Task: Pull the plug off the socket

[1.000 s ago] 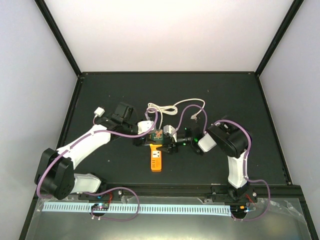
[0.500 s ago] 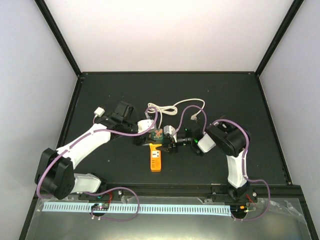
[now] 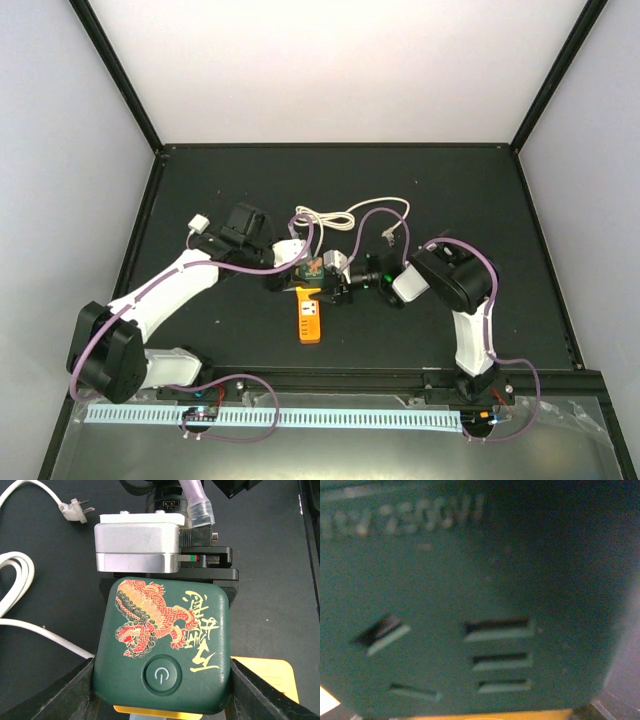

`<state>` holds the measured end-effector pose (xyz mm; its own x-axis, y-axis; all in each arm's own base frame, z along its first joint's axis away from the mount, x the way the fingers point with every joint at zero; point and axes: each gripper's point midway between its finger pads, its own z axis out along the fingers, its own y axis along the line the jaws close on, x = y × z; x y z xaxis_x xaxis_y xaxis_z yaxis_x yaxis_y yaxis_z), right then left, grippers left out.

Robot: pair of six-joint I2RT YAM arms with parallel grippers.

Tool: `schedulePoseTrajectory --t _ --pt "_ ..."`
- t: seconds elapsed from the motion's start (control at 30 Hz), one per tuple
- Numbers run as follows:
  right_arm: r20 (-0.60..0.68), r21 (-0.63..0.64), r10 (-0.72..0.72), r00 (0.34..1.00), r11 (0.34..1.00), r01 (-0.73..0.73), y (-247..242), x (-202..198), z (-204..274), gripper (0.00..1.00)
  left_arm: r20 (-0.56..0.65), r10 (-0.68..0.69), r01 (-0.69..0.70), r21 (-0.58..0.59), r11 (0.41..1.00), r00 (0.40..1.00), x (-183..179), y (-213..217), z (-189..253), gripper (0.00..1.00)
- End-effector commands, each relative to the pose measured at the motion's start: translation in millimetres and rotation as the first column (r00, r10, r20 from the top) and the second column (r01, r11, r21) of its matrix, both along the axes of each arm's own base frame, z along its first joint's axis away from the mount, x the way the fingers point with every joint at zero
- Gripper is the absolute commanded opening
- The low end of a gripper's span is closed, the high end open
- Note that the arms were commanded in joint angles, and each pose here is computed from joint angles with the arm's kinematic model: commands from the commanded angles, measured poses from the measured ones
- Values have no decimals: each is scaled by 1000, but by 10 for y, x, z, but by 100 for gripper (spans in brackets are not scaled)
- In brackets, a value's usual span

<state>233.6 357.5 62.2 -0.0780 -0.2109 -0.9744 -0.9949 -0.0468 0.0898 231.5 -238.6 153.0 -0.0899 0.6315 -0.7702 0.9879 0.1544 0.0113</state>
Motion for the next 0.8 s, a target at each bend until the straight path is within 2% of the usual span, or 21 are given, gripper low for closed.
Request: schedulePoseTrajectory --t 0.0,0.13,0.37,0.57,0.77 --pt "-85 -127 -91 992 989 80 -68 112 -394 15 97 -136 148 -132 980 986 -213 -157 511 7" --pt "-90 -136 -97 991 987 84 -66 124 -418 14 116 -128 143 -128 981 985 -222 -132 504 7" --pt "-91 -147 -99 991 985 85 -60 130 -446 13 40 -89 96 -205 974 995 -233 -177 621 7" --pt "-105 -158 -103 989 984 85 -54 142 -476 12 109 -102 120 -178 977 989 -223 -145 619 7" --pt "-116 -165 -100 988 983 80 -47 137 -502 12 95 -111 127 -194 973 989 -272 -146 713 7"
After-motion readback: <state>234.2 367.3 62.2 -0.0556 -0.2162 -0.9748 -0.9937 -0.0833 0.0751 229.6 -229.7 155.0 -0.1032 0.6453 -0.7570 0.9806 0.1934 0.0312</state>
